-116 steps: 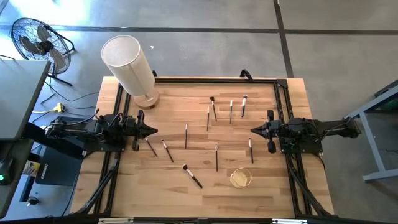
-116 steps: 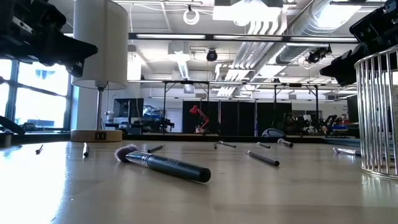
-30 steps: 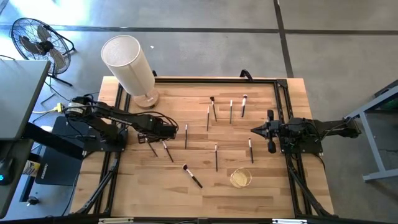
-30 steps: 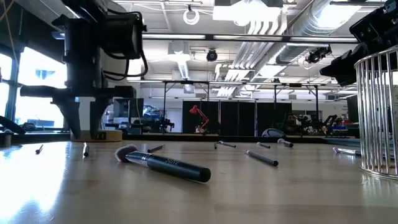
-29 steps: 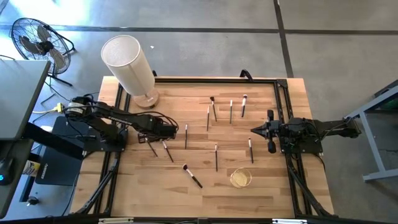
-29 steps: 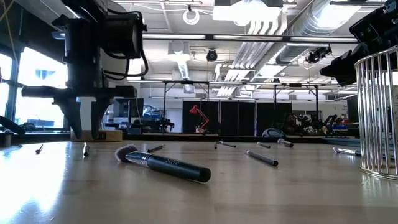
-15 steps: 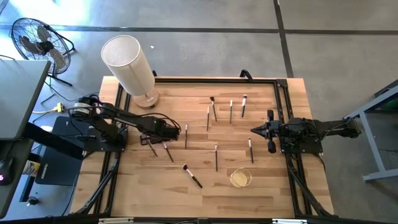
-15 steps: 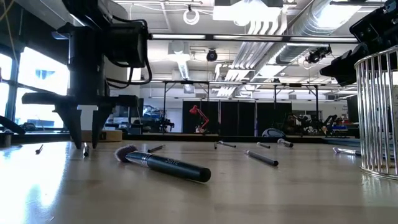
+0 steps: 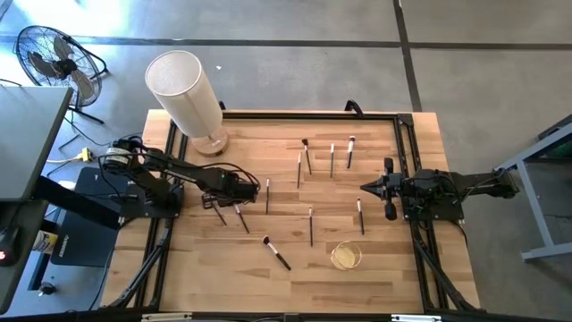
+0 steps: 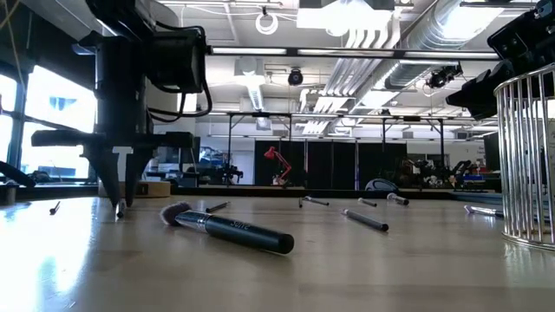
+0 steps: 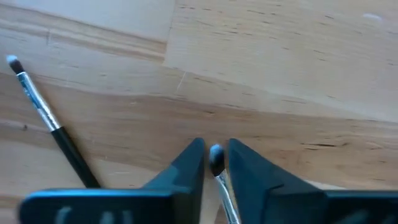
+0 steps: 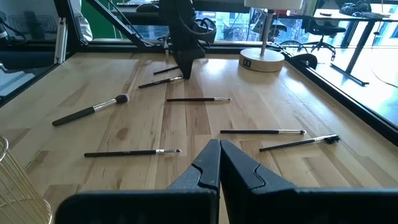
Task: Pick & Place Makeup Brushes
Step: Put the eyeshadow brush into the makeup holder
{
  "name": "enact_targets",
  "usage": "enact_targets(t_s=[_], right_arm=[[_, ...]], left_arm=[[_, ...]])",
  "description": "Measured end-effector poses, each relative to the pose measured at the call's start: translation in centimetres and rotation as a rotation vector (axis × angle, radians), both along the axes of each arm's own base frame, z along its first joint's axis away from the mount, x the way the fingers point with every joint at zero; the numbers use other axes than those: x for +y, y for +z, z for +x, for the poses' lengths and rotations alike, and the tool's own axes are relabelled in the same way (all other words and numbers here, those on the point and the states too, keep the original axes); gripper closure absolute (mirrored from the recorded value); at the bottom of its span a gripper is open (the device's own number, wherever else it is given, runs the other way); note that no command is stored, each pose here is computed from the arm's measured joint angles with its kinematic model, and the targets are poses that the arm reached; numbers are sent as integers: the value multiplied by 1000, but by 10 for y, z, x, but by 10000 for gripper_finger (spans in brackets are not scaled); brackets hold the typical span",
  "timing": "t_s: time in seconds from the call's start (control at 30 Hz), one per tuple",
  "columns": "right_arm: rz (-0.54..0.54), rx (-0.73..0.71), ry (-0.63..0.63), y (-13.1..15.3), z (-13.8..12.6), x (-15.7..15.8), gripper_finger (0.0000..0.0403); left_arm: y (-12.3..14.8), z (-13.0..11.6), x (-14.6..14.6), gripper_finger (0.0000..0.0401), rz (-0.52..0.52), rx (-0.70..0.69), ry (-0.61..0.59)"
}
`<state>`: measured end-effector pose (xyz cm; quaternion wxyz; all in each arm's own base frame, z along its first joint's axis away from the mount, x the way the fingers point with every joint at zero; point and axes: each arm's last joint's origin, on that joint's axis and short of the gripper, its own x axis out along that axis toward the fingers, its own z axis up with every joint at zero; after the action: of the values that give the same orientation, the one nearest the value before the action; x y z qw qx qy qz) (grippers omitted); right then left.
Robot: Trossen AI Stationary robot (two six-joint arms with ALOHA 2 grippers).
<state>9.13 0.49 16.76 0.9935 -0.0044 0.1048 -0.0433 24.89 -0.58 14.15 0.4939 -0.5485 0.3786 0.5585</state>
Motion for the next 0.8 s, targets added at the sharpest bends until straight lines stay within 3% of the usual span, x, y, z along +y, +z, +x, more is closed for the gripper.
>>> enact_targets(t_s=[0.1, 0.27, 0.43, 0.63, 0.8], right_arm=[[0, 0, 0, 0, 0, 0, 402], [0, 0, 0, 0, 0, 0, 402], [0, 0, 0, 0, 0, 0, 402], [0, 0, 0, 0, 0, 0, 402], [0, 0, 0, 0, 0, 0, 402]], left_arm=[[0, 1, 0, 393, 12, -7, -29], [0, 1, 1, 396, 38, 2, -101], [2, 4, 2, 398, 107, 18, -292], [21, 26, 5, 400, 265, -26, -531], [53, 49, 6, 400, 401, -92, -611]])
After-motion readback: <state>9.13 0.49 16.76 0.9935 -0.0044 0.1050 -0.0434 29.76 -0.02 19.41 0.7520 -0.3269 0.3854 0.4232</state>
